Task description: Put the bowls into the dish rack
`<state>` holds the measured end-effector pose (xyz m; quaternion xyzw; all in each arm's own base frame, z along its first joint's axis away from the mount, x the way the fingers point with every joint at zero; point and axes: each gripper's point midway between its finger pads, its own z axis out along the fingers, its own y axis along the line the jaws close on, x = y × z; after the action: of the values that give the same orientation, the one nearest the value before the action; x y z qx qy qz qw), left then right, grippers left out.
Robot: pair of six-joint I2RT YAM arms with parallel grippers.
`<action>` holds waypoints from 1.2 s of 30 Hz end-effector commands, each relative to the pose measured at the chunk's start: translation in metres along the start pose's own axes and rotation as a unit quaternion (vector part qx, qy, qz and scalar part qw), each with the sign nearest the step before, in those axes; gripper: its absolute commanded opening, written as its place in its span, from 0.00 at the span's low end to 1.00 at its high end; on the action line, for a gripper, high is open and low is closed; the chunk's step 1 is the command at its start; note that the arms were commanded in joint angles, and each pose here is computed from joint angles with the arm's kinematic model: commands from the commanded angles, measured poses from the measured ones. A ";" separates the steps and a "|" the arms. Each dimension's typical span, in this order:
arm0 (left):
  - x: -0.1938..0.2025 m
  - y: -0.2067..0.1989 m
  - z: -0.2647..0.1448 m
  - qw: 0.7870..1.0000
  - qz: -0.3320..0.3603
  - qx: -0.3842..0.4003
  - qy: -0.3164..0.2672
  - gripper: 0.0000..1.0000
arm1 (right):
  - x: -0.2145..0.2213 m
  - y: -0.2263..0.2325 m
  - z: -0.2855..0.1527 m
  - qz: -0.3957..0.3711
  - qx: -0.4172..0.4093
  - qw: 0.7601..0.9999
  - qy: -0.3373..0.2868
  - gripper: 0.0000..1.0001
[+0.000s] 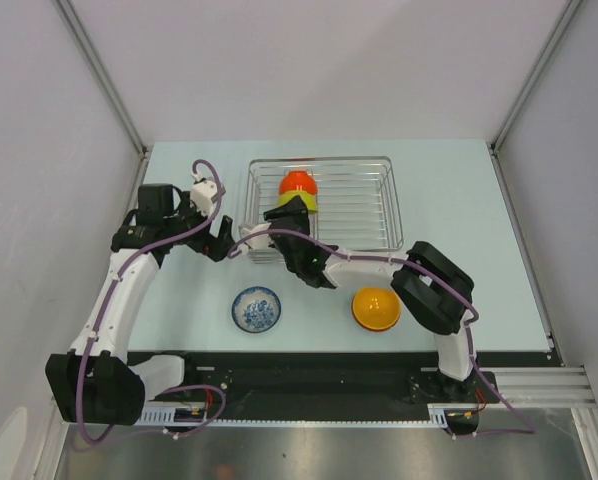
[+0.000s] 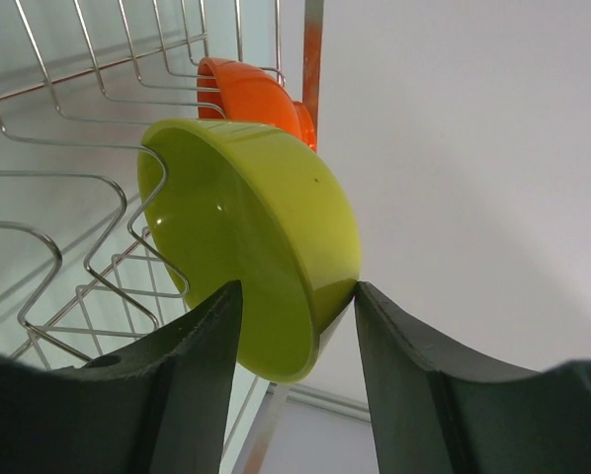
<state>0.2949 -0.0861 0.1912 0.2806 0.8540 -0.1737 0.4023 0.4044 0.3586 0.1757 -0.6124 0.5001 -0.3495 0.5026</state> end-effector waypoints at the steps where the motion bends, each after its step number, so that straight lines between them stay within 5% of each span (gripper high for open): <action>1: -0.010 -0.001 -0.005 1.000 0.015 0.004 -0.025 0.99 | 0.004 0.011 -0.007 -0.002 -0.052 0.999 0.006 0.54; 24: -0.011 -0.001 -0.008 0.999 0.016 0.003 -0.028 0.99 | 0.002 0.041 -0.026 0.012 -0.178 0.984 0.000 0.61; 36: -0.015 0.000 -0.009 0.999 0.016 0.002 -0.029 0.99 | -0.016 0.007 -0.043 0.056 -0.209 0.976 -0.036 0.62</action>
<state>0.2954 -0.0849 0.1918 0.2783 0.8537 -0.1753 0.4037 0.3682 0.3569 0.1418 -0.6930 0.5662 -0.2285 0.3832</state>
